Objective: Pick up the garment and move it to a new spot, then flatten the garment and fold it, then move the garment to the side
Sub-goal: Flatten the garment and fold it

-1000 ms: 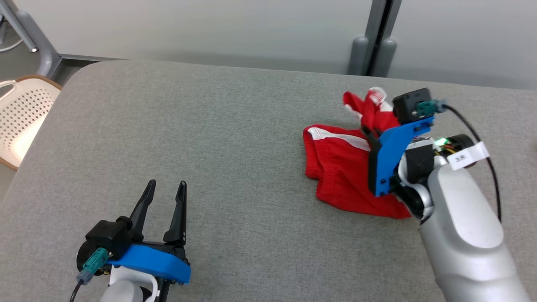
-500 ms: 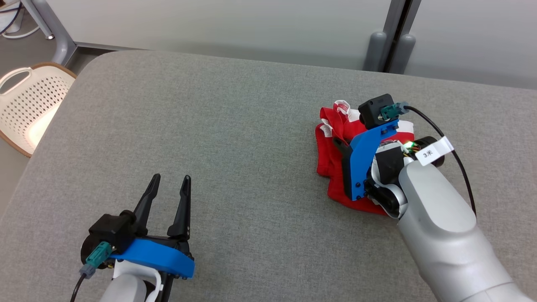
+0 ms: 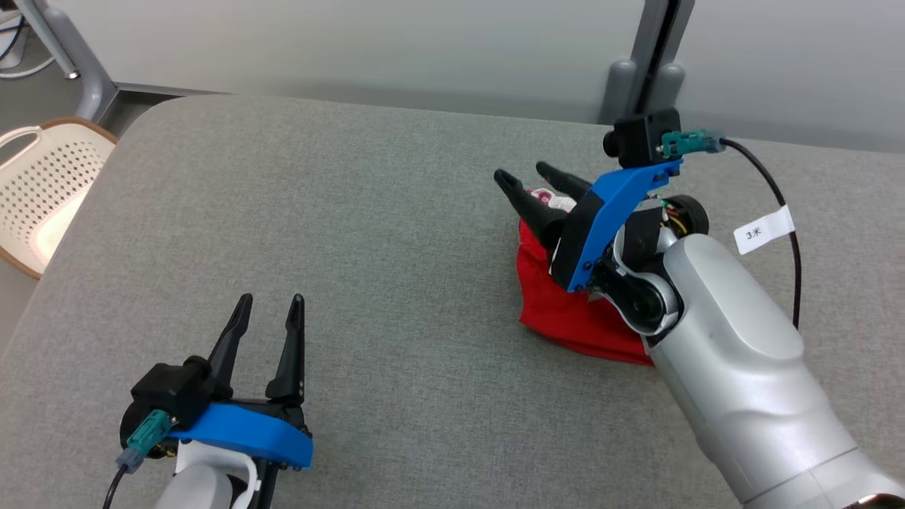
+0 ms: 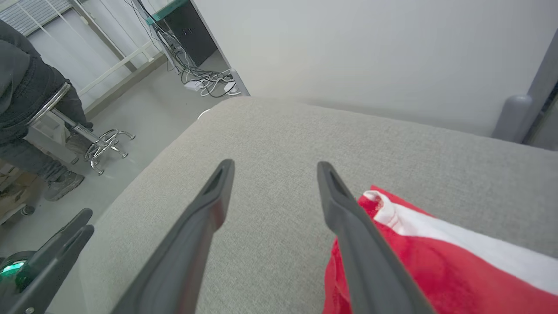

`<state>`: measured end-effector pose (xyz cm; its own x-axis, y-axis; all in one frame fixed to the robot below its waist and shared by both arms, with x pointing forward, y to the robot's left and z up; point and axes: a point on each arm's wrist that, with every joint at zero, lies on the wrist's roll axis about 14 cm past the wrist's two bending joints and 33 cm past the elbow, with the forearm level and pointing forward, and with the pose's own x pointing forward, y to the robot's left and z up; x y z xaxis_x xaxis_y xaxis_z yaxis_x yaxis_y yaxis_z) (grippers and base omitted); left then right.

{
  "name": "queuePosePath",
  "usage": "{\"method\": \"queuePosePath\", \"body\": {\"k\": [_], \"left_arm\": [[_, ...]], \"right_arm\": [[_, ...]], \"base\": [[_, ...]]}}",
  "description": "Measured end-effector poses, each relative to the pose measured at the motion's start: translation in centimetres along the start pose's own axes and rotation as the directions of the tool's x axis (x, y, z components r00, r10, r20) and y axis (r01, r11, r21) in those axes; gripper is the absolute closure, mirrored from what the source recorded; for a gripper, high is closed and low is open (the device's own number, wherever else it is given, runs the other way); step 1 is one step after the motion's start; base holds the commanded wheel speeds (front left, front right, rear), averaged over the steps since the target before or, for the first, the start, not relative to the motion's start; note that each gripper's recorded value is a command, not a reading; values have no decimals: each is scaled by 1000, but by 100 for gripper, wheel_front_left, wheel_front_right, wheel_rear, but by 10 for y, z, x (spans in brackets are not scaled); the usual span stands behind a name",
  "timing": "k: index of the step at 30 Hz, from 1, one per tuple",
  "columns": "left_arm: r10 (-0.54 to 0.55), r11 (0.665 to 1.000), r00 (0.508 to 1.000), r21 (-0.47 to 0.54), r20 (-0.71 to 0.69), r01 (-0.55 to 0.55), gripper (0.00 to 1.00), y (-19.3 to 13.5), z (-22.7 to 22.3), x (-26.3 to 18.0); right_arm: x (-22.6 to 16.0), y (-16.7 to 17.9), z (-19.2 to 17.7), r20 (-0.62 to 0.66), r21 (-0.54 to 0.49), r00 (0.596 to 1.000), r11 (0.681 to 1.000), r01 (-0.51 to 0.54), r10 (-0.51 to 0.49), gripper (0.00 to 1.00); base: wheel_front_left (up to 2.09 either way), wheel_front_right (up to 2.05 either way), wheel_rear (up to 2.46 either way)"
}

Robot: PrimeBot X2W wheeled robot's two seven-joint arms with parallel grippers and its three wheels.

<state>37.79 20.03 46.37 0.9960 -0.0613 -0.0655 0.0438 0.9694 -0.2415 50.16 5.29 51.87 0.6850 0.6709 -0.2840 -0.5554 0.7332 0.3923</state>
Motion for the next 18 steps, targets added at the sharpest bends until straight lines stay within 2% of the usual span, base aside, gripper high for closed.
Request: {"method": "queuePosePath", "body": {"k": [1,3,6,9,12,15,17,18], "left_arm": [[0,1000,1000,2,-3,0,0,1,-1,-1],[-3,1000,1000,3,-4,3,0,-1,-2,-1],[-16,1000,1000,-1,4,16,0,-6,0,1],[-32,999,999,-3,8,32,0,-12,1,3],[-44,999,999,-1,6,44,0,-16,0,3],[-51,999,999,0,3,51,0,-17,-1,4],[-53,999,999,1,2,53,0,-18,-1,5],[-54,999,999,1,1,54,0,-18,-1,5]], "right_arm": [[-6,-1,20,71,-45,997,999,13,-9,0],[-16,-14,37,135,-89,990,994,61,-49,0],[-43,-59,51,199,-166,966,965,201,-166,0],[-68,-99,34,190,-179,941,932,315,-282,0],[-87,-124,11,169,-181,916,902,391,-363,0],[-97,-139,-9,145,-210,900,876,434,-411,0],[-98,-140,-22,131,-212,897,872,440,-421,0],[-96,-139,-29,118,-218,898,872,439,-423,33]], "base": [[0,0,0],[0,0,0],[0,0,0],[0,0,0],[0,0,0],[0,0,0],[0,0,0],[0,0,0]]}}
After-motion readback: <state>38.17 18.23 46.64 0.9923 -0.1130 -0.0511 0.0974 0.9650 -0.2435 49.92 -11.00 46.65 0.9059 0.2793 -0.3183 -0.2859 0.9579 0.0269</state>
